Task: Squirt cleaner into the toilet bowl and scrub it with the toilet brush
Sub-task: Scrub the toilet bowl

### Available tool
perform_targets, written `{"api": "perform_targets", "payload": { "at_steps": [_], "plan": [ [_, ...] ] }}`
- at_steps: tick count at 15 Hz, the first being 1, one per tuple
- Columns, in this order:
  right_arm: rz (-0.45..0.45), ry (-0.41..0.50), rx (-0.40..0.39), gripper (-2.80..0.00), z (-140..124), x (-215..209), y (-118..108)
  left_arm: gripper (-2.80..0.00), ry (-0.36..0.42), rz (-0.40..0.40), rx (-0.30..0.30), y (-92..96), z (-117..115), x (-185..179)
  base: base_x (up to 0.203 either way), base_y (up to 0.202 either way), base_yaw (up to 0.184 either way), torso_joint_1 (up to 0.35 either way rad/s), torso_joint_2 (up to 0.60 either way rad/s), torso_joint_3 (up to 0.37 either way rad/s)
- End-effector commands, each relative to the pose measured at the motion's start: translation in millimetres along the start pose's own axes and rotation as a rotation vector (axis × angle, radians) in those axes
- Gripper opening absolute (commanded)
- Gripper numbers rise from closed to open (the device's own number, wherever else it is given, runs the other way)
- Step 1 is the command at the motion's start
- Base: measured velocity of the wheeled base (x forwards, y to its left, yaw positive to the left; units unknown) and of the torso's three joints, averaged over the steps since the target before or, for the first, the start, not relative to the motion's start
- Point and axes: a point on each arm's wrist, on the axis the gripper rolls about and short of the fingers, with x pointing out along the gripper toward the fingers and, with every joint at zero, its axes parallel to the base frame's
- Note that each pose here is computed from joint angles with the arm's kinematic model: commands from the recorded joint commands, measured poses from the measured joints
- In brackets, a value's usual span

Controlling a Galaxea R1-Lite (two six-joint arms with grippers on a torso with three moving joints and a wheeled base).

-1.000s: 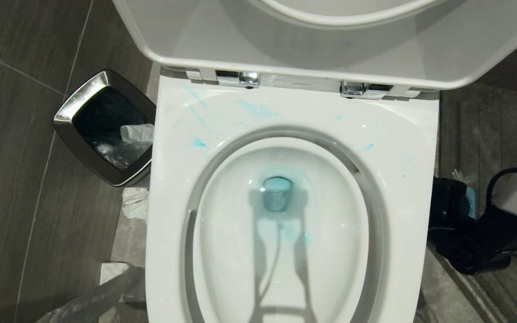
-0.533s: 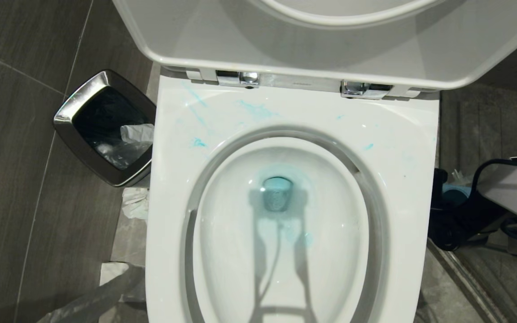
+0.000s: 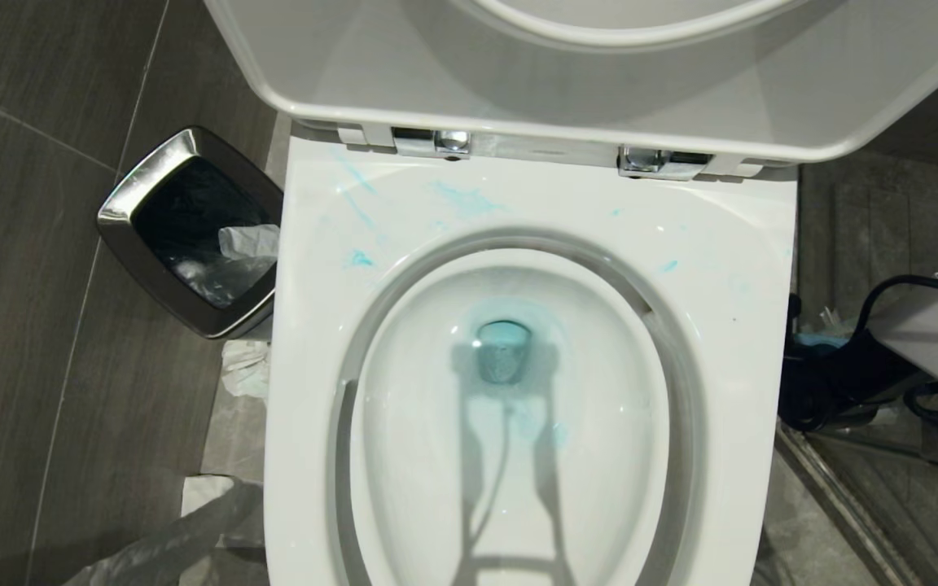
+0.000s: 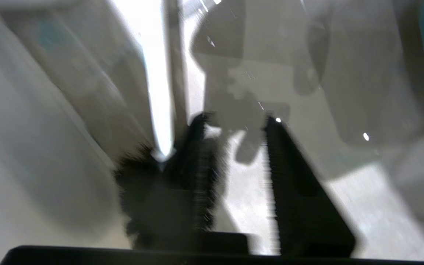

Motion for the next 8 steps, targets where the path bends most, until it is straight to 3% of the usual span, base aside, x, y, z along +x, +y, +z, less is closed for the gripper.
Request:
{"api": "perform_targets", "payload": {
  "at_steps": [1, 2, 4, 8],
  "plan": [
    [0.015, -0.02, 0.008, 0.0, 5.0, 2.0, 4.0, -2.8, 0.008, -0.001, 0.0, -0.2, -2.1, 0.6, 0.0, 0.0, 0.0, 0.0, 0.0, 0.0],
    [0.024, -0.031, 0.016, 0.0, 7.9, 4.3, 6.2, -2.8, 0.008, -0.001, 0.0, -0.2, -2.1, 0.6, 0.0, 0.0, 0.0, 0.0, 0.0, 0.0],
    [0.048, -0.061, 0.117, 0.0, 19.5, 11.4, 14.5, -2.8, 0.008, -0.001, 0.0, -0.2, -2.1, 0.6, 0.0, 0.0, 0.0, 0.0, 0.0, 0.0],
    [0.021, -0.037, 0.17, 0.0, 22.4, 31.8, 19.8, -2.8, 0.008, -0.003, 0.002, -0.3, -2.1, 0.6, 0.0, 0.0, 0.0, 0.0, 0.0, 0.0]
  ]
}}
